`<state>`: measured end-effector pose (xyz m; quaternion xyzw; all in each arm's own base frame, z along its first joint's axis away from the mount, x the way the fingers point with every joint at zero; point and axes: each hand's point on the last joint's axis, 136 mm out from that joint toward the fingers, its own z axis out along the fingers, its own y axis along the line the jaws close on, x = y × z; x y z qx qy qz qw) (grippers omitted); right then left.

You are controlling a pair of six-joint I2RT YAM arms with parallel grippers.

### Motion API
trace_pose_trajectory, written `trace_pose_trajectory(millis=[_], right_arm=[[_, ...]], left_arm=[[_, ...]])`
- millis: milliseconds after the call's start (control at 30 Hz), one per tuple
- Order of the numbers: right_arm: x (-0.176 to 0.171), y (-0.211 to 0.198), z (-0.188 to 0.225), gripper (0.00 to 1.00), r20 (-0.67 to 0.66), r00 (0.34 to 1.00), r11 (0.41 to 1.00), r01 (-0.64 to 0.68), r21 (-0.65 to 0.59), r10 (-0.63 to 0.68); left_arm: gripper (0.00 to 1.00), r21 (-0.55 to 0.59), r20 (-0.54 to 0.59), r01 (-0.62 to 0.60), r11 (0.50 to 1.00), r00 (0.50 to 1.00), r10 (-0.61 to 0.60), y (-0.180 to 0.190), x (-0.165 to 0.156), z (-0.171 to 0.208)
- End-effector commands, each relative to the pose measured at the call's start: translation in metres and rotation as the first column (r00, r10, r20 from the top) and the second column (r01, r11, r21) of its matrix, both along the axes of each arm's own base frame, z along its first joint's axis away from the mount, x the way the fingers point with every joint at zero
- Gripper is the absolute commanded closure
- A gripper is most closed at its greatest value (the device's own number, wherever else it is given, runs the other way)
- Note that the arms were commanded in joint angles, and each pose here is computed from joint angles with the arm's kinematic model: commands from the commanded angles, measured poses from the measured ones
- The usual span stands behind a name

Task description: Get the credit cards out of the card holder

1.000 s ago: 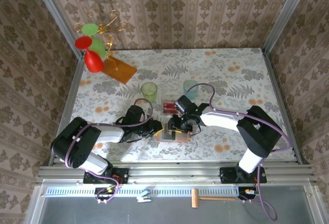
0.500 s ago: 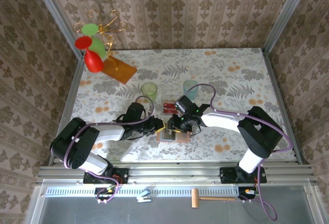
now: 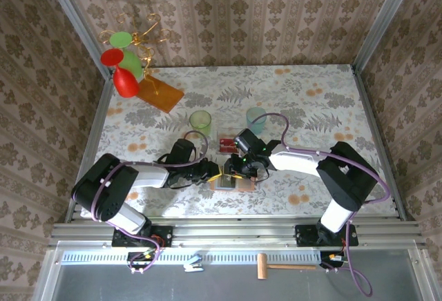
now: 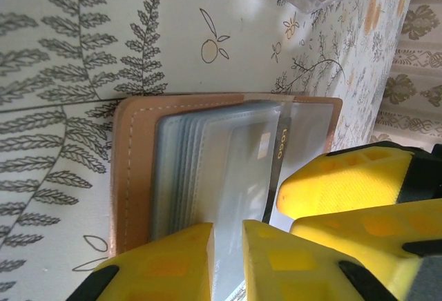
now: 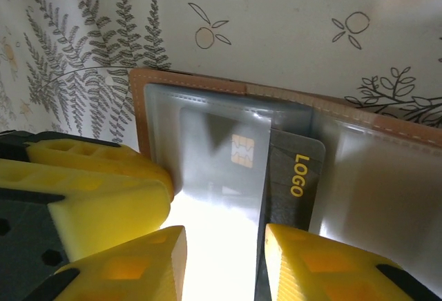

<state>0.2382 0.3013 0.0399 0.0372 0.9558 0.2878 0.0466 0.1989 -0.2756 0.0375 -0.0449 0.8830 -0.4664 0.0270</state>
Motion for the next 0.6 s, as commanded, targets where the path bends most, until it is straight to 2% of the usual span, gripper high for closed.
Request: trace_pose_trajectory(millis=[0,333,567], right_arm=[[-0.008,-0.010,-0.016,0.65,-0.034,0.999,0.999,0.003,-0.053,-0.004],[-0.006,-0.020,-0.014,0.65,-0.010,1.000,0.994,-0.010,-0.109,0.008],[-0.004,-0.020,-0.003,0.64,0.016,1.000,0.995,-0.007,-0.098,0.008]], left_arm=[[0.82,0.007,-0.009,0.018,1.000,1.000,-0.018,0.003,-0.004,-0.006],[0.82,0.008,-0.007,0.010,1.000,1.000,-0.010,0.004,-0.004,-0.006],[0.82,-0.007,0.003,0.009,1.000,1.000,-0.009,0.002,-0.002,0.000]])
